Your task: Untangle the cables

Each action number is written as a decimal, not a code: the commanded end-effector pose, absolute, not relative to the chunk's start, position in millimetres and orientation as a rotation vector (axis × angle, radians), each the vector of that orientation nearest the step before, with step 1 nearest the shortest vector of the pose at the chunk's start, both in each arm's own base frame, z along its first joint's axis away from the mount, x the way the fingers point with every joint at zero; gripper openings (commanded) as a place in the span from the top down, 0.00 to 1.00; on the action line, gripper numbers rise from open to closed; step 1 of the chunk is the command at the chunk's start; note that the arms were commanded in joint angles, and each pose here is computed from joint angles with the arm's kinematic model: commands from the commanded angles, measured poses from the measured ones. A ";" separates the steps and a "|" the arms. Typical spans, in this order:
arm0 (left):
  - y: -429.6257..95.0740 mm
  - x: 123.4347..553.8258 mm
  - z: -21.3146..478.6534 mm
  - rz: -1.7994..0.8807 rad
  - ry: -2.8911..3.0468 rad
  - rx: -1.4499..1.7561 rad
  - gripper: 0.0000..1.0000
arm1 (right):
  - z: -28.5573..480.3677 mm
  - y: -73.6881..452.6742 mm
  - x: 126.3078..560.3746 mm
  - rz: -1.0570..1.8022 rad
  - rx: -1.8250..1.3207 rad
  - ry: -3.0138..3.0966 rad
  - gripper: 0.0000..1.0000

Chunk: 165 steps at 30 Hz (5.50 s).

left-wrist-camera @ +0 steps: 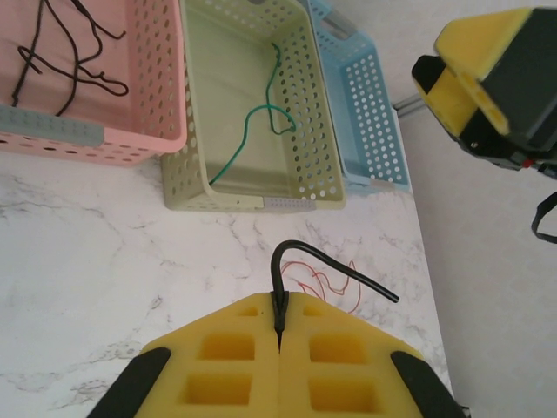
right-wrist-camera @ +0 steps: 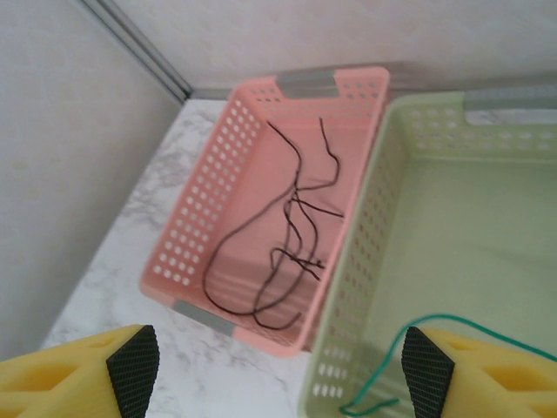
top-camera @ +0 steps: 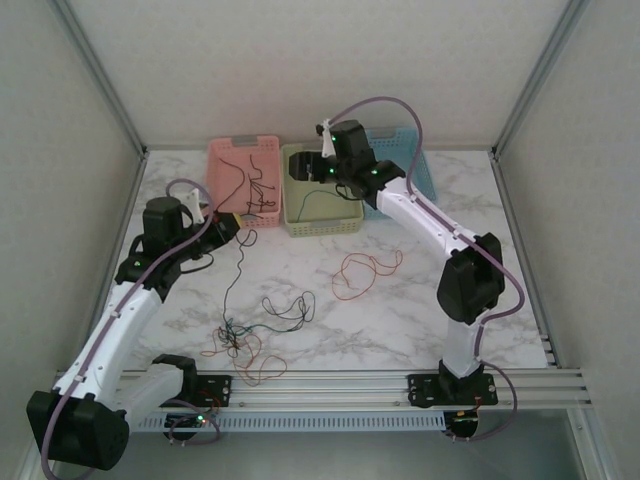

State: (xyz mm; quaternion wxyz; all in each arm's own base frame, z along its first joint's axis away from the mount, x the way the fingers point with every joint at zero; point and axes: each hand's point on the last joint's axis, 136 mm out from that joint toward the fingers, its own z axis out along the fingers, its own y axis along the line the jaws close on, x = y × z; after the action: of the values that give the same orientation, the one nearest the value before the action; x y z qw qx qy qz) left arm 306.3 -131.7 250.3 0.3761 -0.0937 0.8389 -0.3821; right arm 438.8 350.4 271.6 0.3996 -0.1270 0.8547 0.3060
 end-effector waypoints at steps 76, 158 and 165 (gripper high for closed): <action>-165.6 232.4 358.6 -1.209 1.667 0.194 1.00 | 303.7 258.9 400.9 0.556 -0.215 2.065 0.25; -152.3 375.0 345.0 -0.830 1.963 -0.142 1.00 | 326.6 135.5 542.2 0.429 0.231 2.199 1.00; -150.5 367.5 327.1 -0.813 2.014 -0.142 1.00 | 310.1 125.3 589.5 0.530 0.316 2.208 1.00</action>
State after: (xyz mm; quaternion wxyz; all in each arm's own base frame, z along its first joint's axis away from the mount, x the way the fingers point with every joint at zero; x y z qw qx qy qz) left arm 376.2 -150.6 328.2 0.4663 -0.0665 0.8149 -0.3378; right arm 590.8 126.0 284.7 0.4081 0.1167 0.8878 0.1776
